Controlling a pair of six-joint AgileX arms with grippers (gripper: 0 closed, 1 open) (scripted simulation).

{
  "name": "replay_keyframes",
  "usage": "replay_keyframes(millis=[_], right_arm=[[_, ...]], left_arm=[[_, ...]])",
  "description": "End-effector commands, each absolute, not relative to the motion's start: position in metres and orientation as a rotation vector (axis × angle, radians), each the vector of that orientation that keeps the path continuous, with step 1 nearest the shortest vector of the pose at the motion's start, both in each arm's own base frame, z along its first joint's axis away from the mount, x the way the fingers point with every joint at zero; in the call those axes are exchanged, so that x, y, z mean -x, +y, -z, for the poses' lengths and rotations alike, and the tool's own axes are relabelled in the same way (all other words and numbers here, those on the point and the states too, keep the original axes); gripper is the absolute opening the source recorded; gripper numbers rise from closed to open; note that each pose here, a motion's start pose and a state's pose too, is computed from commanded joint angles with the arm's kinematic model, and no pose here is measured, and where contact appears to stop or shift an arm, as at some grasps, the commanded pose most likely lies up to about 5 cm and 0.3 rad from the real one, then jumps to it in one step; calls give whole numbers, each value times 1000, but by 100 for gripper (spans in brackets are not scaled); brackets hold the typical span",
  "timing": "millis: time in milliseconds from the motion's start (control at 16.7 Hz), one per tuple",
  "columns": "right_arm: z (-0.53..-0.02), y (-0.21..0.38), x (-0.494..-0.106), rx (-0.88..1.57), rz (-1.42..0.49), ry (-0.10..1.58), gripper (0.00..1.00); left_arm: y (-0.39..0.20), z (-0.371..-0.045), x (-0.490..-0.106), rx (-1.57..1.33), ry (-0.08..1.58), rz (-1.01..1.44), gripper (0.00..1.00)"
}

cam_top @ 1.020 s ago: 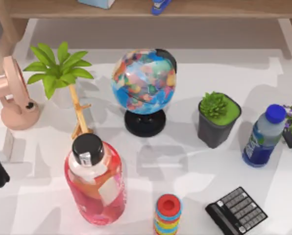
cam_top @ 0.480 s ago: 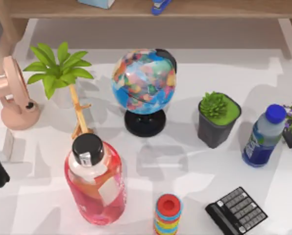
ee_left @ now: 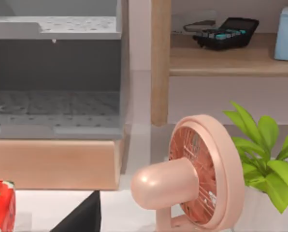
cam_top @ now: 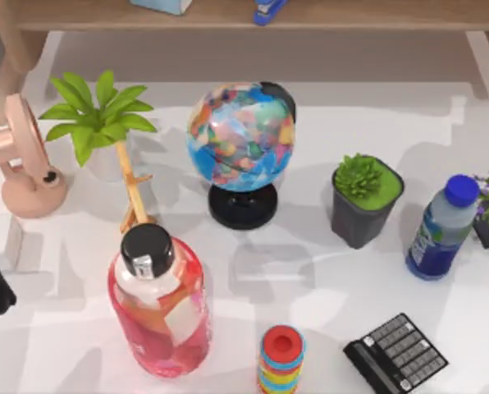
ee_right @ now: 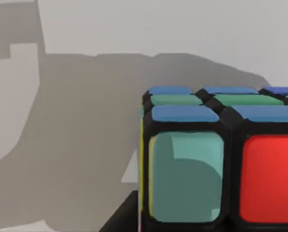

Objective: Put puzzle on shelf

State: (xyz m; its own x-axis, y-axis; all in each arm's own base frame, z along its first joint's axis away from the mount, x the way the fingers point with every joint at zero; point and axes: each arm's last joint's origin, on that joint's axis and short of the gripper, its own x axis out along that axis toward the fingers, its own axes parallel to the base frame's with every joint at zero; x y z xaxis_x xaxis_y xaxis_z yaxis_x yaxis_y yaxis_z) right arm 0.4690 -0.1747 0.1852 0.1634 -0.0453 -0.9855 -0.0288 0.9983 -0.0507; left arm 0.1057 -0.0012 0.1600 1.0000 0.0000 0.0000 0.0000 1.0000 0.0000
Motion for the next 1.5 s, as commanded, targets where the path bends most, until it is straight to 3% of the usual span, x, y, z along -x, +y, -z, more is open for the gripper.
replay_keyframes(millis=[540,1020,1500], right_arm=[[-238,-166,-454,211,103,1469,0],[-202,-181,-473,19,-12,1375,0],[-205,-178,-471,19,-16,1372,0]], left_arm=[[-1,-160,-106,0,0,0,100],[-1,-160,-106,0,0,0,100],[-1,-160,-106,0,0,0,100]])
